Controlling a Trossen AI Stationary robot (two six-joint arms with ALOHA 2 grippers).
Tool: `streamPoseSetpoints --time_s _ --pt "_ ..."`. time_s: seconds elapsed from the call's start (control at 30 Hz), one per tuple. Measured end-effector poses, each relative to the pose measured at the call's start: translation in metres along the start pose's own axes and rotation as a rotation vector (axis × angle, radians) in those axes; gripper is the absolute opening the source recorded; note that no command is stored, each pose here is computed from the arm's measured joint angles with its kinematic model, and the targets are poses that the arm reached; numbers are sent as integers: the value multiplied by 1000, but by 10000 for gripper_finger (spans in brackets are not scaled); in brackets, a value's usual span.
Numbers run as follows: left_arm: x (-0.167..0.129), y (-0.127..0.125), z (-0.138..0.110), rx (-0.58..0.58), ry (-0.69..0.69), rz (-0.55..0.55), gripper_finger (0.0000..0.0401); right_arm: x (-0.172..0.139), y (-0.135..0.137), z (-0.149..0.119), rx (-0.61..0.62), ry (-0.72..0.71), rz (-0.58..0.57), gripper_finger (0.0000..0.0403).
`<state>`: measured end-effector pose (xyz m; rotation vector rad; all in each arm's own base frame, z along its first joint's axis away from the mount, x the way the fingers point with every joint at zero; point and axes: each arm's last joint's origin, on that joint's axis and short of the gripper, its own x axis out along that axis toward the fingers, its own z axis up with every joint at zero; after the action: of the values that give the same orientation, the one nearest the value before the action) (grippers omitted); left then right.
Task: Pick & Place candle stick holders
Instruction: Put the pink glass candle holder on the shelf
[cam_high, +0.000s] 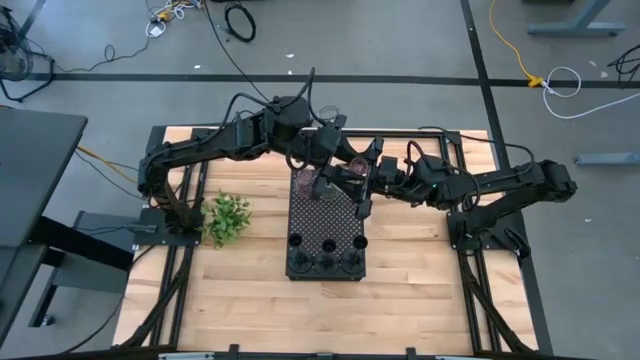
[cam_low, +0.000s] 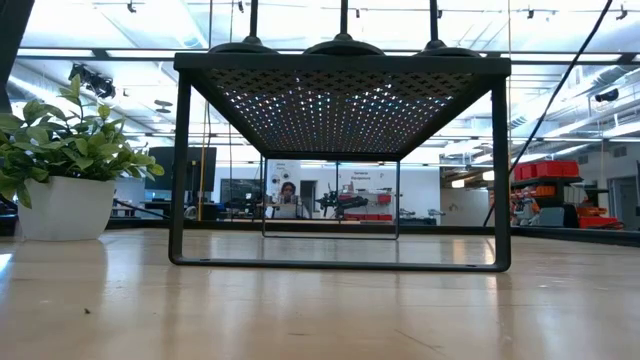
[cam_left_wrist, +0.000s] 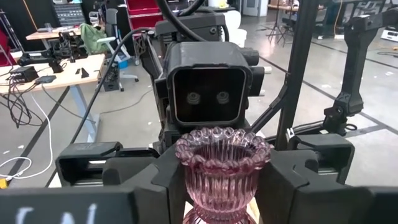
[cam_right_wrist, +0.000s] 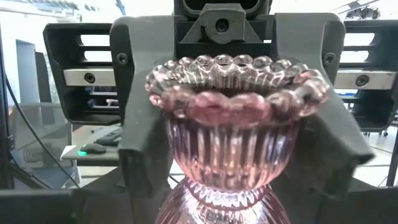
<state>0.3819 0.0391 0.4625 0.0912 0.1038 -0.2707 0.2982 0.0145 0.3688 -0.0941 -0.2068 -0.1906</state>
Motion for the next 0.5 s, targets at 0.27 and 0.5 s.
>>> streamPoseSetpoints --time_s 0.27,0.5 --pt "-9 -3 7 -7 -12 14 183 0 0 -1 -22 14 -6 243" --pt "-14 -4 9 8 -7 24 185 -1 -1 1 -16 3 -18 212"
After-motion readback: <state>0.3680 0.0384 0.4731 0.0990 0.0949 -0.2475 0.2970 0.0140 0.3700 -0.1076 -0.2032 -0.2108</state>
